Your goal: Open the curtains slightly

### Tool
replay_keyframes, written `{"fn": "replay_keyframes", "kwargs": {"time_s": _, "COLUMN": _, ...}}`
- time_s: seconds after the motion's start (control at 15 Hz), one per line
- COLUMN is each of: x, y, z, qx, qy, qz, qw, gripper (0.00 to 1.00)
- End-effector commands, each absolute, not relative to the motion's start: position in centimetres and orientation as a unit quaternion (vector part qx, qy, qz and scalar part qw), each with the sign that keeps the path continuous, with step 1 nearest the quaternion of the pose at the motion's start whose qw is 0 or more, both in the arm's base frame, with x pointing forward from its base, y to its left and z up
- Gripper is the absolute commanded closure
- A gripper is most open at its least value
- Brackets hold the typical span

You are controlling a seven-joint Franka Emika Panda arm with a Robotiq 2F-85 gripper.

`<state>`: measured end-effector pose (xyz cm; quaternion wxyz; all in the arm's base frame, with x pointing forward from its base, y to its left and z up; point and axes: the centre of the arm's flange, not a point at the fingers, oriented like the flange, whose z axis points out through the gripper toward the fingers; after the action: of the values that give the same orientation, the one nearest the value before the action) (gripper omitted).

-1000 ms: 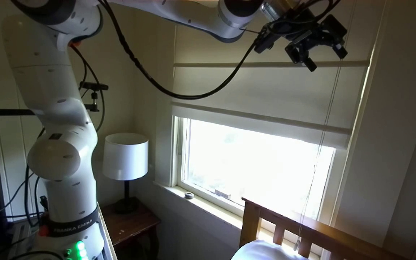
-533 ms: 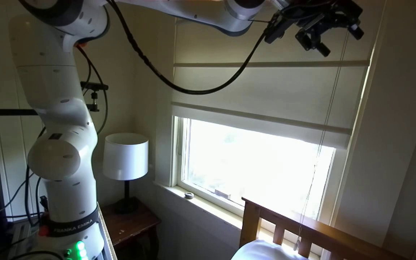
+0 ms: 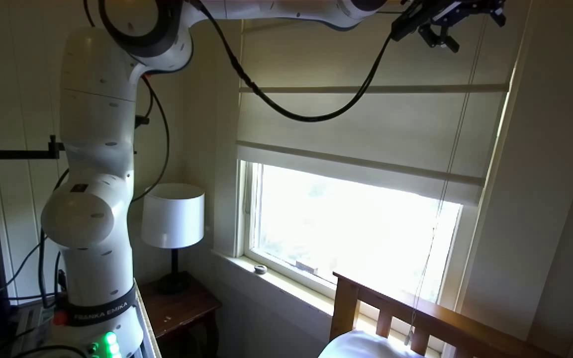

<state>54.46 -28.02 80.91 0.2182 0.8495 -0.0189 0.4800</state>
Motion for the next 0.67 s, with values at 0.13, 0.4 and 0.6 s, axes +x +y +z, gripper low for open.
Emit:
{"fn": "replay_keyframes", "kwargs": {"time_s": 0.13, "x": 60.6, "y": -29.7, "z": 83.6, "qx": 0.832, "qy": 0.022, "qz": 0.525, "qw": 0.179, "gripper": 0.00}}
{"fn": "replay_keyframes", "kwargs": {"time_s": 0.4, "x": 61.6, "y": -31.6, "z": 82.9, "qx": 0.832, "qy": 0.000, "qz": 0.531, "qw": 0.162, "gripper": 0.00}}
{"fn": "replay_keyframes", "kwargs": {"time_s": 0.6, "x": 61.5, "y": -31.8, "z": 82.7, "qx": 0.844, "qy": 0.006, "qz": 0.515, "qw": 0.152, "gripper": 0.29}}
